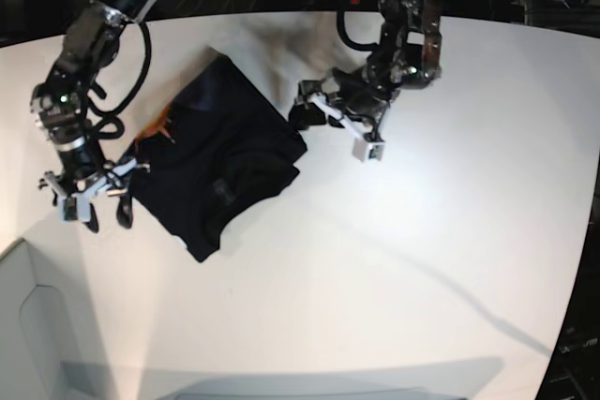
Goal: Fold the T-shirt properly
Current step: 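Release the bundle and pull both grippers back from it, then lower the left gripper onto the bundle's edge and press it flat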
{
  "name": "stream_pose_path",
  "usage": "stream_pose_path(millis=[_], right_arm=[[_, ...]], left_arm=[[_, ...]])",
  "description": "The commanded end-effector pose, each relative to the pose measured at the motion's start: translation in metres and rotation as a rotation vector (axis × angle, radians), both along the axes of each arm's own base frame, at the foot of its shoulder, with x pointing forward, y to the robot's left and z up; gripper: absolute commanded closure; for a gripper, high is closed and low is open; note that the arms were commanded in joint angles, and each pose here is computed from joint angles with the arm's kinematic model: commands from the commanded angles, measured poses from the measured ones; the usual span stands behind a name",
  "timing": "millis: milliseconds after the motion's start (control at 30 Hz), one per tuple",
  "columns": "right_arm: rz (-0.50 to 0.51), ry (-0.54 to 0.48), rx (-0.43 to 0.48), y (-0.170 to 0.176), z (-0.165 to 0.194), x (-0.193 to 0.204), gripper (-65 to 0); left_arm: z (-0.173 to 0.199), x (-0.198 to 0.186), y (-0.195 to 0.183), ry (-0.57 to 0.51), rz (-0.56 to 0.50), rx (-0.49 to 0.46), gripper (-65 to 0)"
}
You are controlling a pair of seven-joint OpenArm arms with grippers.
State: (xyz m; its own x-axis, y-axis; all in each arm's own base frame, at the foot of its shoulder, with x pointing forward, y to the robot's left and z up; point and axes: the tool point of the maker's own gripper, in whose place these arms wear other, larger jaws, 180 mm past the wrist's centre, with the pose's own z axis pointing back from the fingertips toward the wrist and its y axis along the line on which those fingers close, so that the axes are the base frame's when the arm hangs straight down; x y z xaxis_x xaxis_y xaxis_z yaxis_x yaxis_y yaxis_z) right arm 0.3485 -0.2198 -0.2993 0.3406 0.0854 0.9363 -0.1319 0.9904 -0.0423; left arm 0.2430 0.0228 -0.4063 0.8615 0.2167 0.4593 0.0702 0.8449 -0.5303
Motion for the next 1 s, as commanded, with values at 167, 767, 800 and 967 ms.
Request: stream_pose_path(millis=[167, 767, 800, 967], right_arm=[[-0.002, 0.077, 0.029, -0.032, -0.032, 0.016, -35.8], [-0.006, 0.164, 0.006, -0.015, -0.058, -0.058, -35.6], [-0.021, 0.137, -0.007, -0.019, -0.048, -0.058, -35.6], [-0.109, 0.047, -0.030, -0.038, -0.014, -0.060, -35.8]], left_arm=[[-0.011, 0.010, -0.020, -0.023, 0.003, -0.012, -44.8], [0.039, 0.109, -0.011, -0.250, 0.062, -0.014, -45.0], [0.049, 0.108, 0.000, -0.272, 0.074, -0.005, -45.0], [0.113, 0.094, 0.048, -0.406, 0.166, 0.006, -45.4]])
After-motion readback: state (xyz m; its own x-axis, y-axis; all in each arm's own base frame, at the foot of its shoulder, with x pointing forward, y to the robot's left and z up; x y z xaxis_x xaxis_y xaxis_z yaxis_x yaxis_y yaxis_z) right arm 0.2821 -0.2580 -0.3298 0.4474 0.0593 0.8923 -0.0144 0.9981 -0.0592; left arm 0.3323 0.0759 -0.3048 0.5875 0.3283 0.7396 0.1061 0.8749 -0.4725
